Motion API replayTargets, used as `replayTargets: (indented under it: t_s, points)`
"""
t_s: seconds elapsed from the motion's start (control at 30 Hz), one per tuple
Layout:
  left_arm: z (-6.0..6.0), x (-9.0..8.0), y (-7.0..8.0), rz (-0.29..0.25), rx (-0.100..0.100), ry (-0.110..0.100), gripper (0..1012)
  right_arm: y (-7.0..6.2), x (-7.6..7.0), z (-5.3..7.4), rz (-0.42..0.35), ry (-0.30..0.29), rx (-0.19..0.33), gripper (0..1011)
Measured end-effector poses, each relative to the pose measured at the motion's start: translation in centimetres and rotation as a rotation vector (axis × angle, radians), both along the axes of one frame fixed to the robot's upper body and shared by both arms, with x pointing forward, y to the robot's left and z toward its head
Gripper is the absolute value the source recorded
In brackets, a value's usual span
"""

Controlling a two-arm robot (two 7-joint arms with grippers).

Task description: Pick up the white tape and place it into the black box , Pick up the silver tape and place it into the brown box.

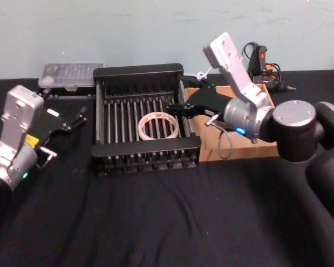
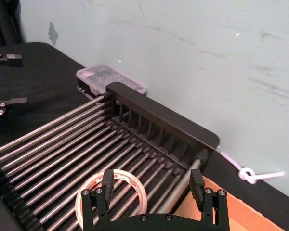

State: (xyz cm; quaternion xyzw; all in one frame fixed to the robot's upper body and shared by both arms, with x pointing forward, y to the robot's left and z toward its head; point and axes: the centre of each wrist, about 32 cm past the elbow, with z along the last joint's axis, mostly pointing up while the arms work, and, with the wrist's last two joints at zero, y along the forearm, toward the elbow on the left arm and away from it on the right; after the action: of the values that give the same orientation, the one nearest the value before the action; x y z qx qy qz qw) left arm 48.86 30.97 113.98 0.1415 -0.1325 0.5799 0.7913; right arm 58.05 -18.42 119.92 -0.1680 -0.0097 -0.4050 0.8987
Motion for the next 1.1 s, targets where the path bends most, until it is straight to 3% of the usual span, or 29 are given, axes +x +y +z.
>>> replayTargets:
  t_s: [0.37, 0.6, 0.83, 1.1]
  points:
    - [0.0, 0.0, 0.0, 0.0, 0.0, 0.0, 1001, -2.8, -2.0, 0.6, -0.056, -0.055, 0.048, 1002]
    - [0.0, 0.0, 0.0, 0.0, 0.0, 0.0, 1001, -4.8, -3.2, 0.1, -0.149, -0.093, 0.064, 1002]
    - [0.0, 0.0, 0.0, 0.0, 0.0, 0.0, 1001, -6.2, -4.0, -1.0, -0.271, -0.124, 0.062, 1002]
    - [0.0, 0.0, 0.0, 0.0, 0.0, 0.0, 1001, -6.7, -4.2, -2.8, -0.377, -0.172, 0.021, 1003]
